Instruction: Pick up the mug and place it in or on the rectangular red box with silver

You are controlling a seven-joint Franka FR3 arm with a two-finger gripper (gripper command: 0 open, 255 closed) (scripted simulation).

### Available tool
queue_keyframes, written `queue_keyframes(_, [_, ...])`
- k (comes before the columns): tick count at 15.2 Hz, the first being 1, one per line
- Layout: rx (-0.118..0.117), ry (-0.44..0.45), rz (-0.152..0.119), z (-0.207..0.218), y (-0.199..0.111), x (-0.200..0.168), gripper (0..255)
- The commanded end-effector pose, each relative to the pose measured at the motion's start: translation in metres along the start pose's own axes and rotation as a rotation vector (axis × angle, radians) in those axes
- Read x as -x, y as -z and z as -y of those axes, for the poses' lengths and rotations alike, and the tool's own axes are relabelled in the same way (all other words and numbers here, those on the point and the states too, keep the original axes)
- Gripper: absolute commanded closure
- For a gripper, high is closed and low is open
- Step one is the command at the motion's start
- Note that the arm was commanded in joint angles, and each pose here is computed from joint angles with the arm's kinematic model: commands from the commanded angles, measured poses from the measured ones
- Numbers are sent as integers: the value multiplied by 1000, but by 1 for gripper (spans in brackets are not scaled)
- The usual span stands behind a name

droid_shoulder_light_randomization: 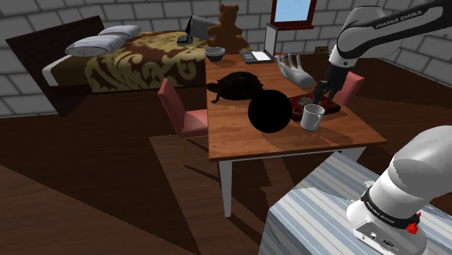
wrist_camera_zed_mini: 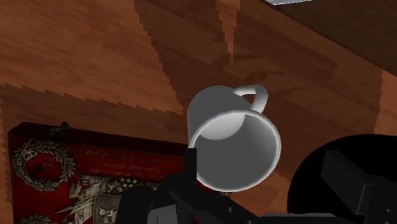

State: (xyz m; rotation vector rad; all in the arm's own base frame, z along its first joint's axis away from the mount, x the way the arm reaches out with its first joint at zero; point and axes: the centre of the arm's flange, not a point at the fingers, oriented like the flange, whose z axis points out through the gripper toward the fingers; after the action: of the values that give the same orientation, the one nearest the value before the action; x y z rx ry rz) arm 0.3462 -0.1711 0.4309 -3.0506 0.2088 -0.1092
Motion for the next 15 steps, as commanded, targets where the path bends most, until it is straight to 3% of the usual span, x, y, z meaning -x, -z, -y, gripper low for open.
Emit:
queue_keyframes(1, [8, 8, -6, -16, -18, -10, 0])
queue_keyframes(4, [18, 18, -12, -44, -42, -20, 0])
queue_keyframes(11, [18, 18, -12, -44, -79, -20, 0])
queue_keyframes(15, [18, 18, -12, -44, -82, -20, 0])
